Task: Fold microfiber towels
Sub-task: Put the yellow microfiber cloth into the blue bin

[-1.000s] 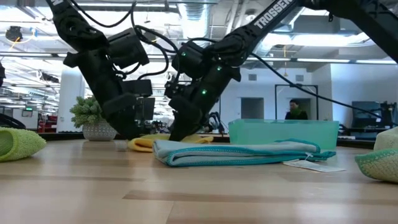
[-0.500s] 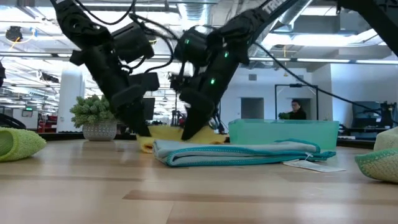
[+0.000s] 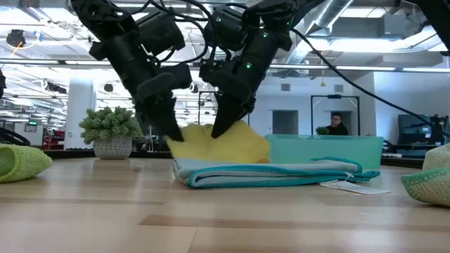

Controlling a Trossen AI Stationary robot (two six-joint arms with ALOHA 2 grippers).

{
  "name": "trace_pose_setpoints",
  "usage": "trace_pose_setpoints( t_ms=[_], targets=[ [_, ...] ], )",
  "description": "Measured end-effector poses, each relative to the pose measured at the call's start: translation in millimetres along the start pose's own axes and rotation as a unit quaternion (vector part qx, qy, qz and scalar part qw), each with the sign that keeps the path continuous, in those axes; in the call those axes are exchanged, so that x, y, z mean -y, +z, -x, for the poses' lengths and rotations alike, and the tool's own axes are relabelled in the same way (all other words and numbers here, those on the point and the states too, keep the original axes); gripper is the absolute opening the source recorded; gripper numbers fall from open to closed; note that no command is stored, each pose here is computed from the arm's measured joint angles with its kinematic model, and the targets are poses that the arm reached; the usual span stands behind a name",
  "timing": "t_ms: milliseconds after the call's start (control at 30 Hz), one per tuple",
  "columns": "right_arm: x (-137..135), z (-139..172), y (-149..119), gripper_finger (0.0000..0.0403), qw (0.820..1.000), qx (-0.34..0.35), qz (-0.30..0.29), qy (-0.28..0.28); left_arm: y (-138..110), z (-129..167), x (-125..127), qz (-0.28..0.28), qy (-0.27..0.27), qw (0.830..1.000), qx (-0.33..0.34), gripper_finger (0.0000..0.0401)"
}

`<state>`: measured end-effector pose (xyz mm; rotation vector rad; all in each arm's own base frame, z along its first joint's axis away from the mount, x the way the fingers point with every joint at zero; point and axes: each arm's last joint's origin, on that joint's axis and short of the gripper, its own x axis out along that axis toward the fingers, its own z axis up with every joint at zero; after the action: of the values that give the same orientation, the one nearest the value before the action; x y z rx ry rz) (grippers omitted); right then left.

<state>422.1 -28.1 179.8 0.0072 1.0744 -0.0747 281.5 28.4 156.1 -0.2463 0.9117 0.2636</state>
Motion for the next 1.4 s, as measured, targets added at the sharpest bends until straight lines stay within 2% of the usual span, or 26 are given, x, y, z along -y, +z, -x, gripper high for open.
trace_pose_setpoints(
  t_ms=[100,233,367,500,600,700,800,867,1033,1267,1400],
  targets=[
    [6,0,1,0.0173,1.0,0.004,0.022,0.0,-5,0,-1,0.0,0.006,1.0,-0.023,0.0002],
    [30,5,2,0.0246,0.999,0.014,0.032,-0.009,-6,0,-5,0.001,0.012,0.999,-0.034,0.0002],
    [57,4,1,0.0285,0.999,0.033,0.011,0.03,-7,0,-9,-0.001,0.019,0.999,-0.044,0.0002],
    [69,-3,-4,0.0291,0.998,0.062,0.017,0.025,-7,0,-9,-0.004,0.018,0.999,-0.045,0.0002],
    [68,-4,0,0.0291,0.993,0.093,0.061,0.032,-7,0,-9,-0.012,0.016,0.999,-0.046,0.0002],
    [60,-16,-3,0.0291,0.989,0.088,0.117,0.035,-8,0,-9,-0.022,0.015,0.998,-0.051,0.0002],
    [59,-20,-7,0.0291,0.987,0.079,0.131,0.057,-9,0,-8,-0.049,0.013,0.997,-0.055,0.0002],
    [62,-21,-4,0.0291,0.983,0.095,0.135,0.074,-9,0,-6,-0.08,0.01,0.995,-0.053,0.0002],
    [66,-38,-13,0.0291,0.984,0.077,0.13,0.095,-8,0,2,-0.132,-0.001,0.99,-0.041,0.0002],
    [70,-57,-21,0.029,0.985,0.061,0.117,0.107,-9,0,2,-0.142,0.002,0.989,-0.042,0.0002],
    [73,-60,-21,0.0276,0.984,0.065,0.12,0.115,-8,0,0,-0.139,0.004,0.989,-0.041,0.0002]
  ],
)
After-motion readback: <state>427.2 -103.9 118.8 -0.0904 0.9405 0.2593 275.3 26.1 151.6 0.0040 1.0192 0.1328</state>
